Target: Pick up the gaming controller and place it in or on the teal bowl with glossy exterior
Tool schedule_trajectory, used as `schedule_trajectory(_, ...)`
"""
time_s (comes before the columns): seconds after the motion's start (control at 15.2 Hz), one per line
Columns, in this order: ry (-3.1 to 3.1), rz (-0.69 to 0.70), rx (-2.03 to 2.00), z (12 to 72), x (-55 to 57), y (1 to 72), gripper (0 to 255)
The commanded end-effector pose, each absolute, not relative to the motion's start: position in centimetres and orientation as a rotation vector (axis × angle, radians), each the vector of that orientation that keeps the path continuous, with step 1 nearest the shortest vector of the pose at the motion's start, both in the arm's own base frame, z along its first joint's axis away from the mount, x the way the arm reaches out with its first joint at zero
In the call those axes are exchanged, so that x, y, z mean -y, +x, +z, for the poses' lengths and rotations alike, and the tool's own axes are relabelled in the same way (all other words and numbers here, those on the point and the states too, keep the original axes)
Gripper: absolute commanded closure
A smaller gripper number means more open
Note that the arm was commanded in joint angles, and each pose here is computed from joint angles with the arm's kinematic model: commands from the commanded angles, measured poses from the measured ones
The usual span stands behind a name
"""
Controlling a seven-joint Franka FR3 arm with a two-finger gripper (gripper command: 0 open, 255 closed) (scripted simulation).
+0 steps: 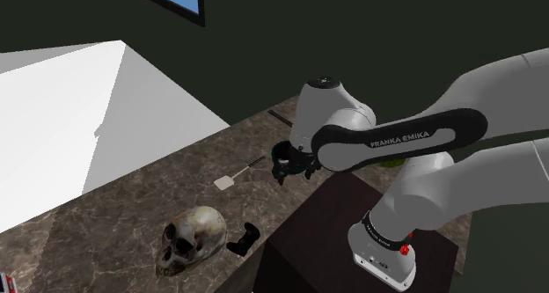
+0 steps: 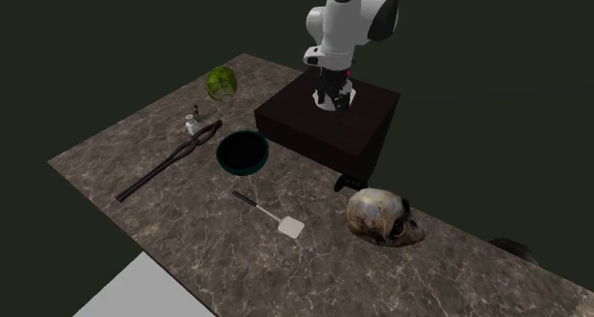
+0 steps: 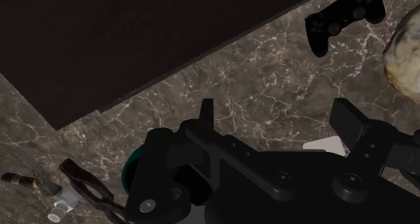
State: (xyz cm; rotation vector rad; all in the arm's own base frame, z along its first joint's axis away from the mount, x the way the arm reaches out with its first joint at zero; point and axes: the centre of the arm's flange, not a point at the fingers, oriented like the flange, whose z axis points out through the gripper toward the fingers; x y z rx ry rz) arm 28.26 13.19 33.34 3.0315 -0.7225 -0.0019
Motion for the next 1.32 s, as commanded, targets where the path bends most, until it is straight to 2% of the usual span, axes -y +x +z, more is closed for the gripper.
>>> schedule_trajectory(0.0,3.020,0.001,0.794,31.2,-14.4,28.4,0)
schedule_trajectory(1.25,2.860,-0.006,1.336,11.3,-25.1,31.7,0)
